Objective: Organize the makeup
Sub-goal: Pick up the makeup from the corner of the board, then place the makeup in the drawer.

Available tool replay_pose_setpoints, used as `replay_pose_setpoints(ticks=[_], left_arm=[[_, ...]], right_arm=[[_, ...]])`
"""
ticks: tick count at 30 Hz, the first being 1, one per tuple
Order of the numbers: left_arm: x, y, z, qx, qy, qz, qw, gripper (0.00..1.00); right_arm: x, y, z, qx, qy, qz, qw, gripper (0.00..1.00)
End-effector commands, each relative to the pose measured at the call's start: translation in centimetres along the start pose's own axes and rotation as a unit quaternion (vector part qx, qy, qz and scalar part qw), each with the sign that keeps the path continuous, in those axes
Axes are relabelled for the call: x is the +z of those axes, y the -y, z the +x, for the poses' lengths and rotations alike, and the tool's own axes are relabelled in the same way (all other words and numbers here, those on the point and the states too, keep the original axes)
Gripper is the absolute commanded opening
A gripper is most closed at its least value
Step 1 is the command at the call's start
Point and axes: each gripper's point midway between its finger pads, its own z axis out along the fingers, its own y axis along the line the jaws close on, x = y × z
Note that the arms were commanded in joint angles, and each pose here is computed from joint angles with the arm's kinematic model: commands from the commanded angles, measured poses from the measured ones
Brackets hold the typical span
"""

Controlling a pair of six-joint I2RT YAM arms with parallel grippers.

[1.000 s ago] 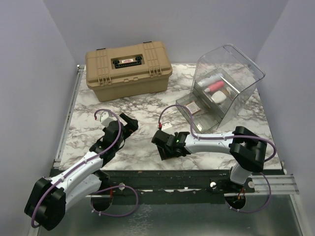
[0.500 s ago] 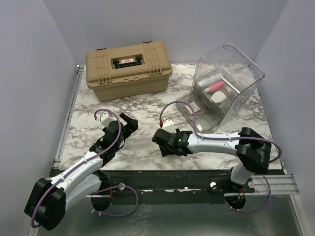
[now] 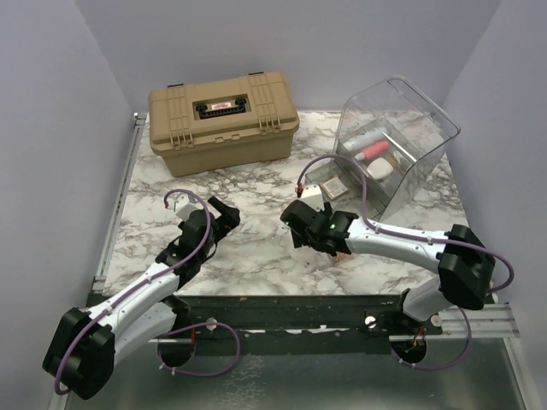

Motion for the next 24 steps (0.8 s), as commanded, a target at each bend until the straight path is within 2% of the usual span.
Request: replay_pose_setpoints(ticks=[1,13,17,24], left_arm=[[0.1,-0.2,-0.1,0.004,0.000,-0.002,1.000,0.99],[0.1,-0.5,-0.2,0.003,0.004,-0.007,1.000,0.99],[0.2,-0.5,-0.1,0.000,0.003,-0.010,1.000,0.99],[0.0,-0.6,-0.5,-0.006,0.014,-0.010,1.000,0.99]], right_arm=[[0.1,3.6,-2.3,-0.002,0.020,0.045,0.999,0.60],[1.2,11.1,-5.2,0.050,0.019,0.130,0.990,0.60],[2.3,12.9,-4.9,0.100,0.005,0.141,0.985,0.61],[4.3,12.6,-4.4,0.204,-0.009,0.164,0.965,0.60]])
